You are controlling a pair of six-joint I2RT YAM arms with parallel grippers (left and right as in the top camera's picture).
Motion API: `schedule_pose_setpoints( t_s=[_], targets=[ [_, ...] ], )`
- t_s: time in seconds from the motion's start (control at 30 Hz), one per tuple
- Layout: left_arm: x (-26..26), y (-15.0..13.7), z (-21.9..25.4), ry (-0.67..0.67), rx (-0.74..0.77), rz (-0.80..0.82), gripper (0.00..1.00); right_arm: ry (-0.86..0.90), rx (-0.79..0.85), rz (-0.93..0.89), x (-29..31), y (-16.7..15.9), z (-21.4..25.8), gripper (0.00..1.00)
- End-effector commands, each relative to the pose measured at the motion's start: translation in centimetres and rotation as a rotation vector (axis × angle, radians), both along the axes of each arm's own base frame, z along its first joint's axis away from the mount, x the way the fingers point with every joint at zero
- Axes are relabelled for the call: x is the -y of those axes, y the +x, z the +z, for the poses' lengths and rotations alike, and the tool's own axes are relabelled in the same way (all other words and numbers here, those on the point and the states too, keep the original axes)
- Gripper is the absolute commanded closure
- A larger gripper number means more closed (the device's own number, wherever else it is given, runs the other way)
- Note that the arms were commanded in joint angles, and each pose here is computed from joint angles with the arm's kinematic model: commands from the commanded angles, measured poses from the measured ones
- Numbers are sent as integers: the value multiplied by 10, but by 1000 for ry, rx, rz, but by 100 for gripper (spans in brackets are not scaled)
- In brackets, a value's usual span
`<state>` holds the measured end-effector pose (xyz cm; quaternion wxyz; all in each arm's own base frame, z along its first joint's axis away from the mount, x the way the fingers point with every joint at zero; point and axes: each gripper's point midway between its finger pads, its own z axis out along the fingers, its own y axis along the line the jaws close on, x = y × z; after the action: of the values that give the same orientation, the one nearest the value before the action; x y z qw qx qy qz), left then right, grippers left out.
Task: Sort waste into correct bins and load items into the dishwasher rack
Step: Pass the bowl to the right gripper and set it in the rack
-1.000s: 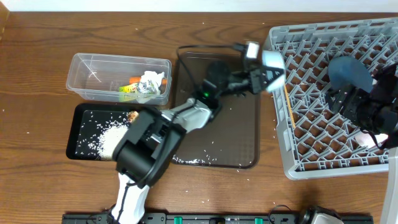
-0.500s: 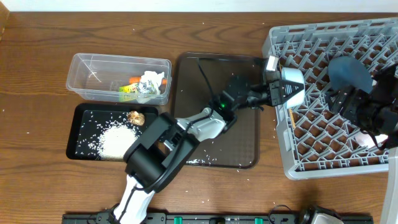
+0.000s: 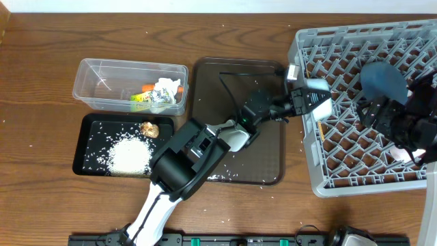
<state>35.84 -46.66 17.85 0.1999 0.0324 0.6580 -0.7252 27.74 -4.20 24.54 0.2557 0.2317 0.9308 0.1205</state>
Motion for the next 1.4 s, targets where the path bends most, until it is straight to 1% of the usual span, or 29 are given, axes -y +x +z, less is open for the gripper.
schedule_pose_setpoints(
  t_s=[0.0,0.2,0.3,0.47,0.6,0.67,0.73,0.83,0.93,1.0,1.07,1.23,1.37],
  targets=[
    [-6,8,7,-10,28,5,2,-10,5,-12,4,0,3,18],
    [-24,18,7,6,57,-30,2,-10,5,-12,4,0,3,18],
    [-34,26,0,53,26,-40,2,-10,5,-12,4,0,3,18],
    [-53,37,-16,216,20,-23,2,-8,1,-12,3,-1,3,18],
    [-82,46,-18,392,43,50,2,-9,2,-12,3,-1,3,18],
    [-102,51,-9,467,67,96,2,-13,8,1,3,0,4,17],
    [-123,52,7,523,99,134,2,-19,44,69,-2,5,8,17],
    [-162,49,42,598,149,206,2,8,112,125,-13,10,19,17],
    [-200,37,76,661,199,275,2,34,203,167,-23,15,37,17],
    [-226,24,95,715,225,324,2,52,272,212,-32,16,51,17],
    [-257,7,111,796,241,394,2,57,351,288,-46,12,68,19],
    [-343,-50,142,1022,246,633,2,-29,469,409,-69,-12,95,18],
    [-397,-96,156,1154,242,807,2,-82,563,462,-82,-35,116,12]
  ],
)
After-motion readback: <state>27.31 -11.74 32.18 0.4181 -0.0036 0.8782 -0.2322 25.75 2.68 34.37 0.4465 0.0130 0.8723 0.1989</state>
